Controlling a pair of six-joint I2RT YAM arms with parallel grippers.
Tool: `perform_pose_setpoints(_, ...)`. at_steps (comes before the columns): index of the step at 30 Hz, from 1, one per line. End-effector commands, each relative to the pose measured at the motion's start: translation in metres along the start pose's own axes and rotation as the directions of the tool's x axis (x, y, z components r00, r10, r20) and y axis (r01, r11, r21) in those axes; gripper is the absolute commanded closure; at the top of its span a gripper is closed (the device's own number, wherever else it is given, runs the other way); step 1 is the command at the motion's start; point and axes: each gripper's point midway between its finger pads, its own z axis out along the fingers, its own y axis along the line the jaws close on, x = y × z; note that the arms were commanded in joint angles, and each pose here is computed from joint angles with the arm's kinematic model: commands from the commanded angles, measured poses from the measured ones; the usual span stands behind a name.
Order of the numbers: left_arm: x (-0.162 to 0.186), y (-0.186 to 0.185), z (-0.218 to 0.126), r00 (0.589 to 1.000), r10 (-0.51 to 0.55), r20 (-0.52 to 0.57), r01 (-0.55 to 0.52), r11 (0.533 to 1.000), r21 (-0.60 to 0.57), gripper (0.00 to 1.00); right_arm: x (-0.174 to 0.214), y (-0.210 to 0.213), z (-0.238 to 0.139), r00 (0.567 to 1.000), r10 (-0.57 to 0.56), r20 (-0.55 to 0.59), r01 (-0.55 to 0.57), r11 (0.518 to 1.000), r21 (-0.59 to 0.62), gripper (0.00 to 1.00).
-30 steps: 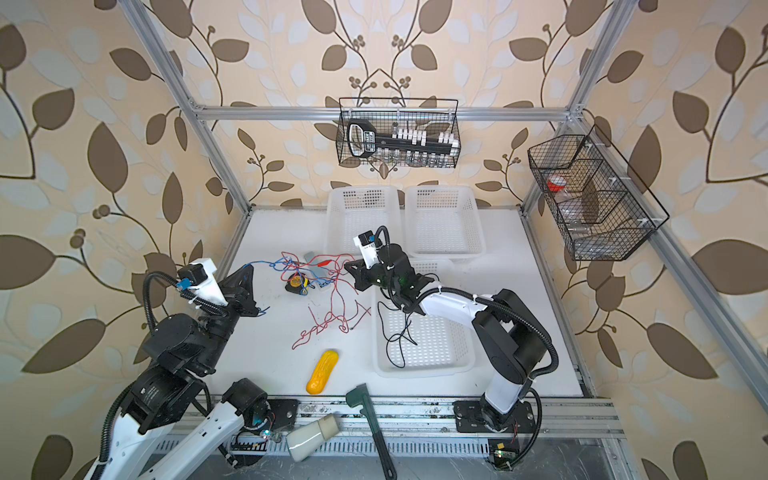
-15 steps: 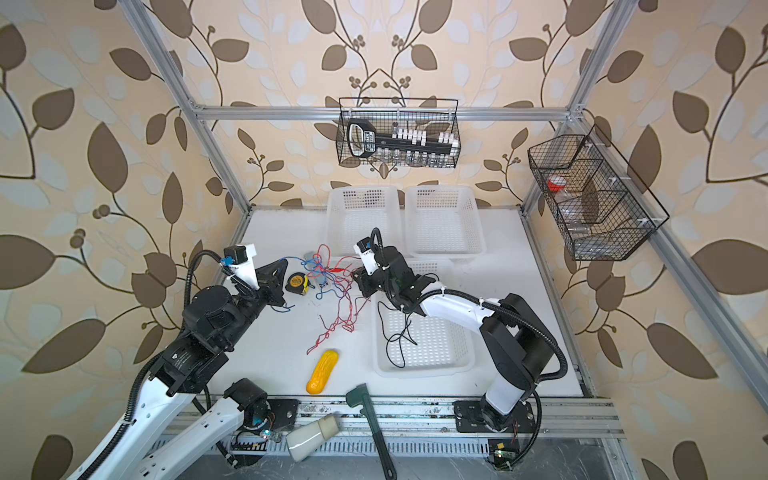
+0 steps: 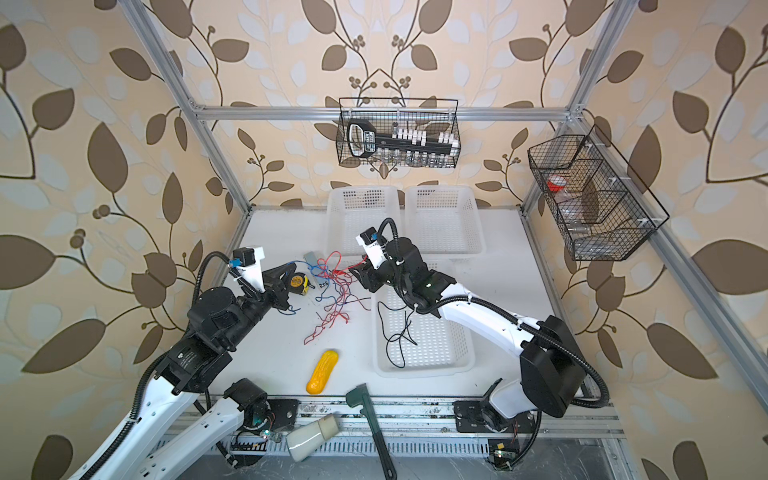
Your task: Untangle the cables
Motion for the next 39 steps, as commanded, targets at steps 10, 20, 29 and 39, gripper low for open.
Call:
perform_pose_setpoints(10,-0.016,0.005,0.001,0.994,0.026,0.107,-0.023,0.999,-0.024,1.00,0.003,-0.003,-0.020,0.998,0.013,-0.054,-0.014,1.000,-0.011,0.36)
perform_pose_setpoints(20,-0.024,0.011,-0.004,0.985,0.052,0.163,-0.043,0.997,-0.059,1.00,0.050,-0.089,-0.042,0.975,0.211,-0.066,-0.175,0.919,0.354,0.34)
perform_pose_setpoints(29,-0.012,0.001,0.005,0.989,0.112,0.096,-0.112,0.994,-0.002,1.00,0.019,-0.062,-0.048,0.989,0.147,-0.008,-0.143,0.972,0.187,0.36)
perform_pose_setpoints(39,-0.013,-0.007,0.012,0.990,0.096,0.103,-0.101,0.994,0.043,1.00,-0.015,0.011,-0.024,0.999,0.048,0.017,-0.047,0.995,-0.093,0.37)
